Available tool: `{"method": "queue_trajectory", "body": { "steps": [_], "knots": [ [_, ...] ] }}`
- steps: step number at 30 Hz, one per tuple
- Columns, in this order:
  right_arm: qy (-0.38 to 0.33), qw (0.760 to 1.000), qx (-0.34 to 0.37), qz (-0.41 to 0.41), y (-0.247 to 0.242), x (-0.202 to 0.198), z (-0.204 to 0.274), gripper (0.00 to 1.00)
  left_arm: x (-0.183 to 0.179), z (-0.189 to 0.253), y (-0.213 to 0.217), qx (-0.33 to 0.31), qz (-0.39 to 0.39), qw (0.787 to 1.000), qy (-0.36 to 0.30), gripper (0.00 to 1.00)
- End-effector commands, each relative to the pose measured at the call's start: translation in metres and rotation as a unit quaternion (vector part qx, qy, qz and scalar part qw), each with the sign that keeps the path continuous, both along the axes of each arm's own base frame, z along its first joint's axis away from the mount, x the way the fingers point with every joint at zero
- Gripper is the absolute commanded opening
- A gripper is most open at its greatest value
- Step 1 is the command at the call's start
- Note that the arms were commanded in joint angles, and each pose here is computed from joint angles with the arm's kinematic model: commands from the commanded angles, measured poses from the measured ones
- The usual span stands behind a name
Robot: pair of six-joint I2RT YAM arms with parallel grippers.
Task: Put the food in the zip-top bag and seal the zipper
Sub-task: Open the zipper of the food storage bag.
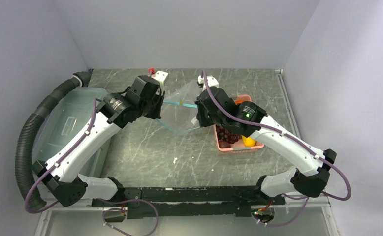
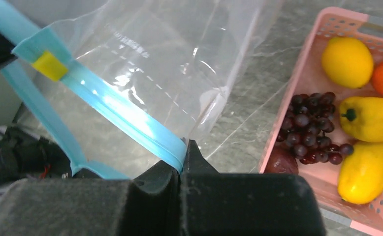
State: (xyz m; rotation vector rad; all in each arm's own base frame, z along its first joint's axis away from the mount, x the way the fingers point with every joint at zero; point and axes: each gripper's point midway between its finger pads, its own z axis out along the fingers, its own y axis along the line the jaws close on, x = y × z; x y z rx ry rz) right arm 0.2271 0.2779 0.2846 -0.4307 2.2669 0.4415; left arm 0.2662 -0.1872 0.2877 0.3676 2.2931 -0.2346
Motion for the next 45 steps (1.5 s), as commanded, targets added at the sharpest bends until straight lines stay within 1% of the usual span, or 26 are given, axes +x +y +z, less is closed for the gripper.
{"method": "queue_trajectory", "body": {
  "steps": [1,9,11,13,19,26,31,35,39,45],
  "knots": [
    [-0.037,0.987,-0.065,-0.139,-0.057,0.022,-0.012,0.00,0.003,0.012,0.026,0.030,0.038,0.999,-0.024,0.00],
    [-0.061,0.970,-0.094,-0.214,-0.079,0.046,-0.021,0.00,-0.001,0.019,0.045,0.061,0.058,0.996,-0.033,0.00],
    [-0.062,0.970,-0.088,-0.219,-0.080,0.051,-0.025,0.00,-0.003,0.021,0.049,0.063,0.061,0.995,-0.037,0.00],
    [-0.054,0.974,-0.066,-0.210,-0.073,0.055,-0.030,0.00,-0.005,0.022,0.049,0.061,0.059,0.996,-0.036,0.00],
    [-0.015,0.987,0.029,-0.158,-0.032,0.068,-0.046,0.00,-0.006,0.023,0.046,0.063,0.044,0.997,-0.027,0.00],
    [0.042,0.986,0.103,-0.122,0.010,0.081,-0.071,0.00,0.000,0.022,0.046,0.095,0.041,0.995,-0.014,0.00],
    [0.084,0.982,0.109,-0.127,0.015,0.088,-0.110,0.00,0.008,0.019,0.049,0.117,0.050,0.992,-0.017,0.00],
    [0.110,0.980,0.106,-0.131,0.015,0.083,-0.141,0.00,0.012,0.010,0.046,0.126,0.048,0.991,-0.007,0.00],
    [0.128,0.976,0.115,-0.131,0.019,0.079,-0.162,0.00,0.013,-0.009,0.036,0.128,0.037,0.991,0.017,0.00],
    [0.159,0.973,0.104,-0.135,0.021,0.081,-0.192,0.00,0.015,-0.039,0.028,0.140,0.028,0.988,0.051,0.00]
  ]
}}
